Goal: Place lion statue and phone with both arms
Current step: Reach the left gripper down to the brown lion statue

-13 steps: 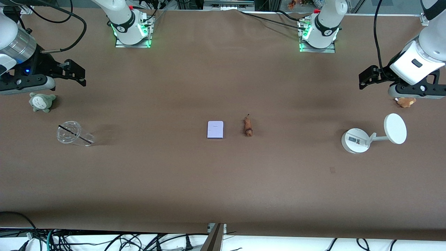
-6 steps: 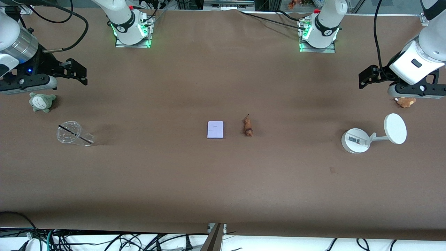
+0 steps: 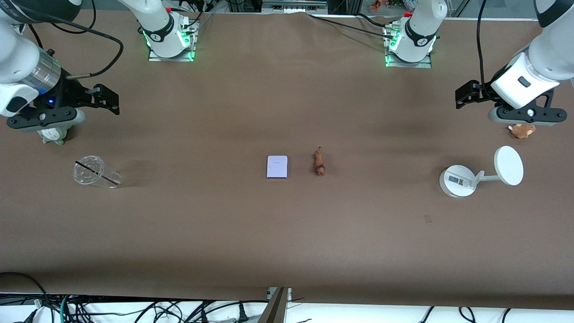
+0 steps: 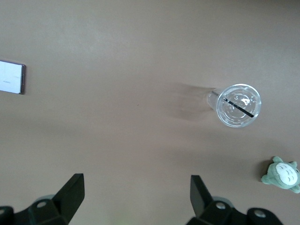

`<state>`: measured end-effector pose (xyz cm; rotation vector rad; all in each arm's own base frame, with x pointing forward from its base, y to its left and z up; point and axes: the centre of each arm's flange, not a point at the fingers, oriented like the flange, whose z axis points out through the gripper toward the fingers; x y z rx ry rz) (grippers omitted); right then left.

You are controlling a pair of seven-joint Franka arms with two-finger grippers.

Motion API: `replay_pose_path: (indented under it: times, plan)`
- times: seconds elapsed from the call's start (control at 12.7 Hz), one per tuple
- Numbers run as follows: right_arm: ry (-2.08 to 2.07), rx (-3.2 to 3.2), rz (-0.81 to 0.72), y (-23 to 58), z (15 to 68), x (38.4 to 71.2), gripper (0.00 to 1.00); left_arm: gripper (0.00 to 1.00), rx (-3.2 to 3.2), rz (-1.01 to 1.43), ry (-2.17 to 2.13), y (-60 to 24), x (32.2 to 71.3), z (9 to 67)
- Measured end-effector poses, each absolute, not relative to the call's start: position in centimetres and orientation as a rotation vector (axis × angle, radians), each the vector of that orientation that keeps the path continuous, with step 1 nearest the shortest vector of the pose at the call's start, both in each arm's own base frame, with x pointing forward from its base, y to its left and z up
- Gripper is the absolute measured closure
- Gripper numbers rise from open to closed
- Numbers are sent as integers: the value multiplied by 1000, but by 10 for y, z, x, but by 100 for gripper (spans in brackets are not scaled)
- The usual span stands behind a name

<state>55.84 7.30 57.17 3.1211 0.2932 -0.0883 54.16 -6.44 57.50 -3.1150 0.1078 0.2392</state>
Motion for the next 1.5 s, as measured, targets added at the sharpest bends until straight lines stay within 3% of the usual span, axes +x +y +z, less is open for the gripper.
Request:
replay_pose_path:
  times: [0.39,0.95,1.5]
  plan:
    - [293,3121,-94,73,571,558,0,0,-3128,360,175,-112,564,512]
    - [292,3120,-100,73,571,558,0,0,-3251,241,31,-254,591,386]
    - [292,3120,-104,73,570,558,0,0,-3209,120,137,-369,558,267]
